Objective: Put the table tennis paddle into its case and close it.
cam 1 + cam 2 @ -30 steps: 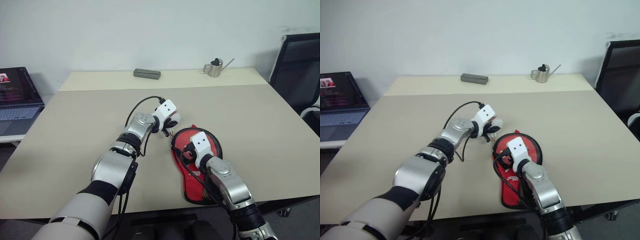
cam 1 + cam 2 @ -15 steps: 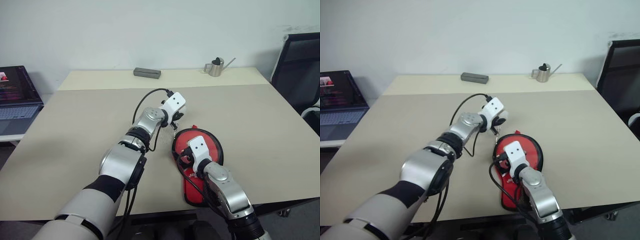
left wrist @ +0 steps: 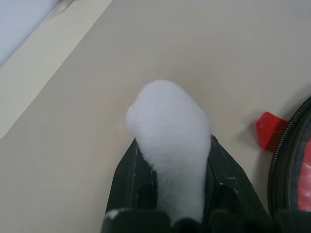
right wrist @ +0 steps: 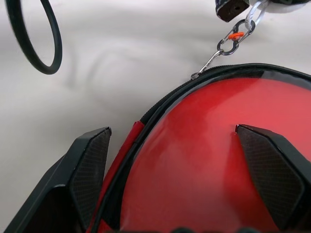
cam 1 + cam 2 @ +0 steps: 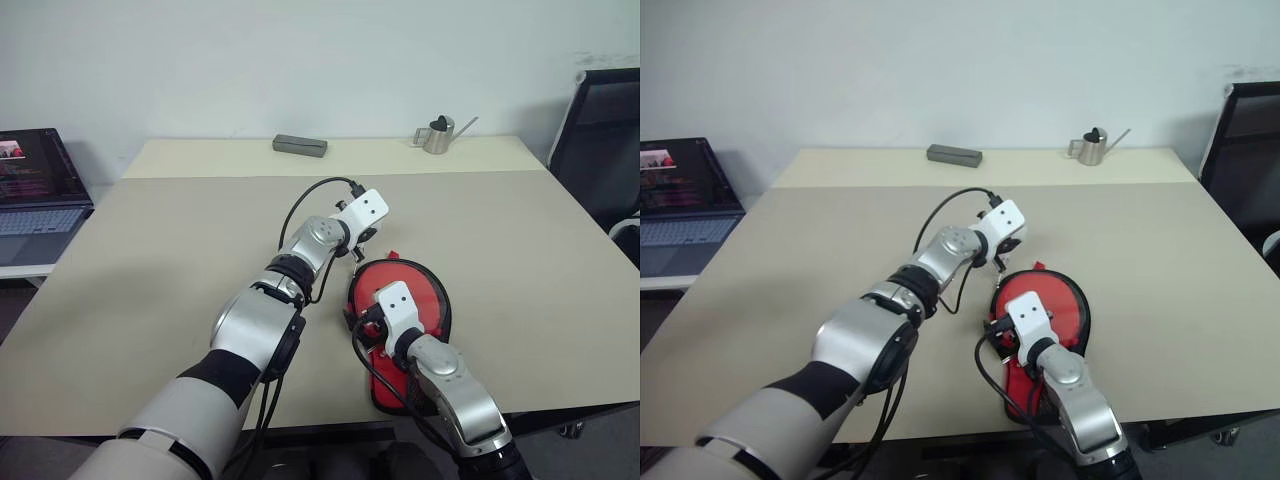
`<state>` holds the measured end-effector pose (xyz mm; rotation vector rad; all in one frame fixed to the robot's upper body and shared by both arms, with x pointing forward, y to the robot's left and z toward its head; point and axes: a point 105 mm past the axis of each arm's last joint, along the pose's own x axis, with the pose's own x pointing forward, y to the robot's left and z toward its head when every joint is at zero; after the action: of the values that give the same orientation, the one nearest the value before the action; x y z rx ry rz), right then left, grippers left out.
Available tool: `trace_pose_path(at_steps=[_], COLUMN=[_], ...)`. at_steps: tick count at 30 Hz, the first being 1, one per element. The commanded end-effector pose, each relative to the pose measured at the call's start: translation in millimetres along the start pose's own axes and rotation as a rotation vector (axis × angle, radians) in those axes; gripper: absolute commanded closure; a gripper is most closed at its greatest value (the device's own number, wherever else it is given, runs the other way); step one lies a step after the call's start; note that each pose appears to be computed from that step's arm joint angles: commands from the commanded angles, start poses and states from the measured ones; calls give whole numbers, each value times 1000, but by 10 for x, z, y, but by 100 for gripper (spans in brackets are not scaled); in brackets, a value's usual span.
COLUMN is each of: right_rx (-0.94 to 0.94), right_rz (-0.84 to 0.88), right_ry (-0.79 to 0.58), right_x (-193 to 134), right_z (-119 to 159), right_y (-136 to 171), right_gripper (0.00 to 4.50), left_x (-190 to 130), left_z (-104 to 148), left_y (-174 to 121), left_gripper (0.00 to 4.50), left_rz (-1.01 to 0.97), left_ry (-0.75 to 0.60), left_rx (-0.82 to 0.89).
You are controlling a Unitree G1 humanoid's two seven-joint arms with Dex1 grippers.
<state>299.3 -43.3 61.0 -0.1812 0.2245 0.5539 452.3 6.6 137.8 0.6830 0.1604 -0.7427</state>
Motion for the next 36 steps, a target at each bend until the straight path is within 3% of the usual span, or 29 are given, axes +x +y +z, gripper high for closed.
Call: trace_pose_path(at_steps=[1, 8, 19, 29, 30, 36], right_rx=[70, 68, 54, 69, 70, 71], right_rz=[46, 31, -170, -168, -167, -160], right_ry=[245, 236, 175, 176, 176, 170], right_x=[-73, -42, -27, -20, -17, 10], right_z=[-614, -587, -486, -493, -491, -470], right_y=[164, 131, -350, -352, -348, -337], right_gripper=[0, 0, 0, 0, 0, 0], left_x=[3, 24, 28, 23, 20, 14], left_z=[159, 109, 104, 85, 92, 108], left_y=[62, -24, -49, -55, -48, -22], left_gripper=[383, 383, 383, 383, 309, 97], left_rz=[32, -1, -12, -27, -26, -15], left_ry=[-25, -11, -18, -18, -22, -25], left_rx=[38, 48, 29, -8, -20, -8])
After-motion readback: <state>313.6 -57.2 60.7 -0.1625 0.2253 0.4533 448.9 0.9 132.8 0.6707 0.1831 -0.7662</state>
